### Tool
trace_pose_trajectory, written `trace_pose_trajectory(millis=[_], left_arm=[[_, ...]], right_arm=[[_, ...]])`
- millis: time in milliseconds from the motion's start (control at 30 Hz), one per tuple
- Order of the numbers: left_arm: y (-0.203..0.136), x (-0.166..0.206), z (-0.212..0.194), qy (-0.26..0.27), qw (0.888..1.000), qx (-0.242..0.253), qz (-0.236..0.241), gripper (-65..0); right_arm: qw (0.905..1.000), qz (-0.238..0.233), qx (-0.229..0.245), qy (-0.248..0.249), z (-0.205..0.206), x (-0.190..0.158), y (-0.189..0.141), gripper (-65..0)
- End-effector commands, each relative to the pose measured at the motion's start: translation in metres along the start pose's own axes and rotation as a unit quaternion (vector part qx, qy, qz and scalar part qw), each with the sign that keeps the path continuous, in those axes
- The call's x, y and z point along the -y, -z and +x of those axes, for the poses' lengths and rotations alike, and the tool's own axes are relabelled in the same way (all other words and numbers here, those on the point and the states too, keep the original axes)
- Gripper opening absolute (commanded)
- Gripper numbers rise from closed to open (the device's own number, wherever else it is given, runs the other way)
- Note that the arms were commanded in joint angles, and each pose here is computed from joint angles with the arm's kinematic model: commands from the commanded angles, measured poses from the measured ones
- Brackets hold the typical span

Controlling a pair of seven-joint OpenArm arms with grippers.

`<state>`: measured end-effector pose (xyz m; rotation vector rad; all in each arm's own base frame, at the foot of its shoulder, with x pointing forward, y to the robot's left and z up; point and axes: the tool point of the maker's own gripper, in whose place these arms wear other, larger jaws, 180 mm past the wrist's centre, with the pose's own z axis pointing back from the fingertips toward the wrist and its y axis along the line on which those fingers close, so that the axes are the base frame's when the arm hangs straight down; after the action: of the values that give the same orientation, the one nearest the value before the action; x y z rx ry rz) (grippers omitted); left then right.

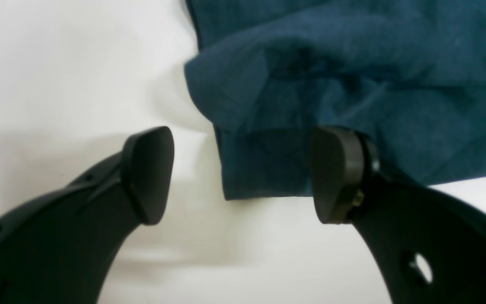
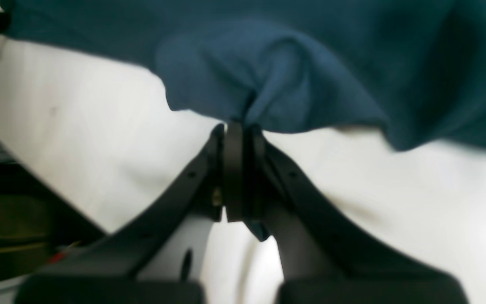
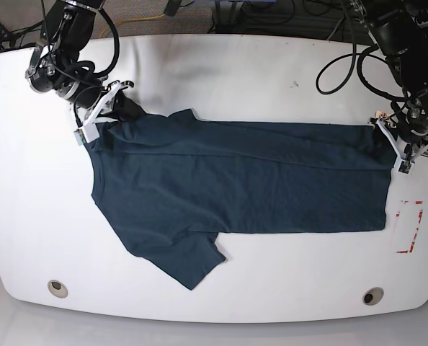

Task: Fold the T-shirt properly

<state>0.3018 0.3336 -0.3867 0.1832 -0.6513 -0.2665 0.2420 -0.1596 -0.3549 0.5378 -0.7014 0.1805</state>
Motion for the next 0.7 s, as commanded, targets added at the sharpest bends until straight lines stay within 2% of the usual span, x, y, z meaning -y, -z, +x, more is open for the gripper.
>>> trace_pose_trajectory(millis=[0, 167, 433, 533, 667], left_arm=[[-0.007, -0.016, 0.015, 0.008, 1.000, 0.020, 0.018, -19.9], [-0.008, -0.017, 0.010, 0.009, 1.000, 0.015, 0.019, -19.9], [-0.008, -0.017, 0.010, 0.011, 1.000, 0.015, 0.019, -19.9], [-0.009, -0.017, 0.010, 0.011, 1.000, 0.016, 0.020, -19.9], [-0.008, -0.018, 0.009, 0.010, 1.000, 0.015, 0.020, -19.9]], right_arm=[[0.9989, -0.003, 0.030, -0.037, 0.030, 0.004, -0.008, -65.0], [0.9974, -0.012, 0.045, -0.054, 0.059, 0.019, -0.009, -65.0], [0.9991, 0.020, -0.001, -0.038, 0.076, 0.042, 0.029, -65.0], [0.9989, 0.023, 0.000, -0.040, 0.087, 0.045, 0.032, -56.9], [0.9986, 0.002, 0.013, -0.050, 0.107, 0.058, 0.024, -39.6]])
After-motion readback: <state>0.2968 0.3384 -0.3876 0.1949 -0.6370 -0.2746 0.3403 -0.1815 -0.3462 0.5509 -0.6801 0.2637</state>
